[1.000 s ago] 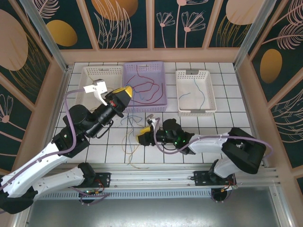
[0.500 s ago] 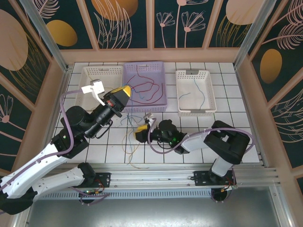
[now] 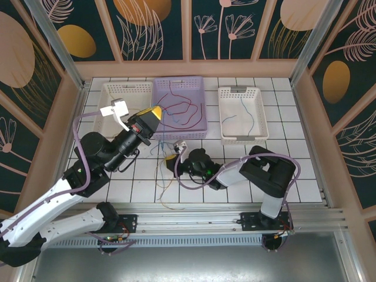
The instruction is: Untangle the cables
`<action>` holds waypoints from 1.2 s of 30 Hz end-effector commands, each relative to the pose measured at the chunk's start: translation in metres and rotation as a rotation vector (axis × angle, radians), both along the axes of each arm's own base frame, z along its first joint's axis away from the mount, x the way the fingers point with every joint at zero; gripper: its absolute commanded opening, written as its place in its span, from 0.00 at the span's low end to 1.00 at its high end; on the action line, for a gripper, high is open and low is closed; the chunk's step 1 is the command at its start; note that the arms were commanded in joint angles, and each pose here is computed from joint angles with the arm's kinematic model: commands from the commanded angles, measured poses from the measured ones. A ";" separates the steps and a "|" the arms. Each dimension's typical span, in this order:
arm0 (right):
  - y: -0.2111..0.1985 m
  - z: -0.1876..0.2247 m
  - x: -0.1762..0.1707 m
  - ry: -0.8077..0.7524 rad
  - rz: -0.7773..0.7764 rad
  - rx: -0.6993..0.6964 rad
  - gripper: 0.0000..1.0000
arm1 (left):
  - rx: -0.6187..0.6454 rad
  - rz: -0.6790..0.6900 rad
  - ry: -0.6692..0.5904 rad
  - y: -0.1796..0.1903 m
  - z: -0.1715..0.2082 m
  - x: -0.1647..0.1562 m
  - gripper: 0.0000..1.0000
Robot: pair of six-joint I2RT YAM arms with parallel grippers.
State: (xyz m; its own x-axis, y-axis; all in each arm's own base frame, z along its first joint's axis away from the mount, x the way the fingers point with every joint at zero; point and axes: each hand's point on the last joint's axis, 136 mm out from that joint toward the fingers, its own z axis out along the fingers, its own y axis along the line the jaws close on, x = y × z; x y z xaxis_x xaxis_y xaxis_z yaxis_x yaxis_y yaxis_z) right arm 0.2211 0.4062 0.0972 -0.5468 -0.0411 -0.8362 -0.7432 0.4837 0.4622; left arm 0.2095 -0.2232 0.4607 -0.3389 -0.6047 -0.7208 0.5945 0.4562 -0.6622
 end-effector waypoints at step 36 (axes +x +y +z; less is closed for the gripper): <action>-0.166 0.012 -0.006 0.058 -0.325 -0.101 0.00 | 0.106 0.186 -0.182 0.060 0.126 -0.020 0.00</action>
State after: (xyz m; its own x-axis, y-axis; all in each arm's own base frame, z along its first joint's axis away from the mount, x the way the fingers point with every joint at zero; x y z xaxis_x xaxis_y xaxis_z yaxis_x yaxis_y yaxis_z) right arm 0.2211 0.2455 0.0940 -0.6291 0.0575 -0.7752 -0.4802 0.7554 0.4458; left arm 0.1819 -0.1365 0.5911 -0.0718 -0.6049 -0.7930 0.5627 0.6319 -0.5330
